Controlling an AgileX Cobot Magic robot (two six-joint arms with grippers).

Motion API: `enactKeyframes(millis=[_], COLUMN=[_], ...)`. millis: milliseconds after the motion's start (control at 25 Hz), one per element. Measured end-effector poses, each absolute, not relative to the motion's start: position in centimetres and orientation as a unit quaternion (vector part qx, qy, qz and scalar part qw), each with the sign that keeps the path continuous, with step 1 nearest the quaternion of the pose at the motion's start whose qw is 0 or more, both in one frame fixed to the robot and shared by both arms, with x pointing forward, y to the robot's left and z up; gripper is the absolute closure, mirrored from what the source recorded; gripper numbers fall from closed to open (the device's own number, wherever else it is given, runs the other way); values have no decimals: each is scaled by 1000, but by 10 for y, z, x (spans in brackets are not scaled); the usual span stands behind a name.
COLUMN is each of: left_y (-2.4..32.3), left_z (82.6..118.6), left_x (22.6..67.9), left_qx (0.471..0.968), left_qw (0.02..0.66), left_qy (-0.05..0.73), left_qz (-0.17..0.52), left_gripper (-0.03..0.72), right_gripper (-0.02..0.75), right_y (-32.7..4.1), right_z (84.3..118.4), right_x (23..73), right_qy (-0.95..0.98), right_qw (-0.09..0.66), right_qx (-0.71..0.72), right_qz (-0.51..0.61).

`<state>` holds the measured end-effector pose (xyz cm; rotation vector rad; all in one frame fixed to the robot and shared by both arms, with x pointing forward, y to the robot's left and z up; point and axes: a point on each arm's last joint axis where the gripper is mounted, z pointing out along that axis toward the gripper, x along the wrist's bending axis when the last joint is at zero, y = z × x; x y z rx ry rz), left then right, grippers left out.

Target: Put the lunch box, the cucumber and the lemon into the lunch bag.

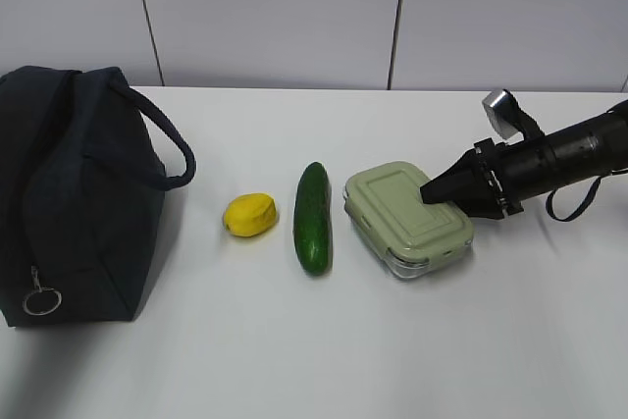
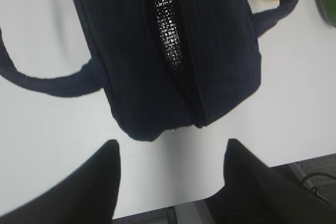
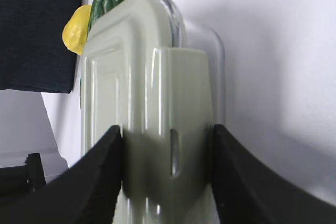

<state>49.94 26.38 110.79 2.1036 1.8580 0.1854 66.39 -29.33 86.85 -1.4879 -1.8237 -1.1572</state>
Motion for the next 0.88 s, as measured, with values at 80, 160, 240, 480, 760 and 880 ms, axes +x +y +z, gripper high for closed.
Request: enactKeyframes(millis=[80,160,240,480,760,880], left_y=[267,274,283,296,293,292], left_z=[1108,1108,1105,1090,1064,1056], left_x=[510,521,527,545,563,568], left_qx=[732,725,720,723,738,739], left_qw=[163,158,143,117,113,108], left_qy=[658,666,676,678,665,664], left_qz=[66,71,72,65,33,25], left_gripper=[249,249,248,246,246,246], right_gripper=[360,360,360,360,360,360], right_y=[-293,-293,-293,-293,-293,-293], right_z=[869,869,869,869,869,870], right_x=[664,664,664,664,664,664], right_qy=[-672,-673,-673,-672,-672,-673], right_qw=[256,256,256,257,257,256], right_qx=[-549,-548,-548,-549,-549,-549], right_qz=[-426,-425,-425,-425,-425,-426])
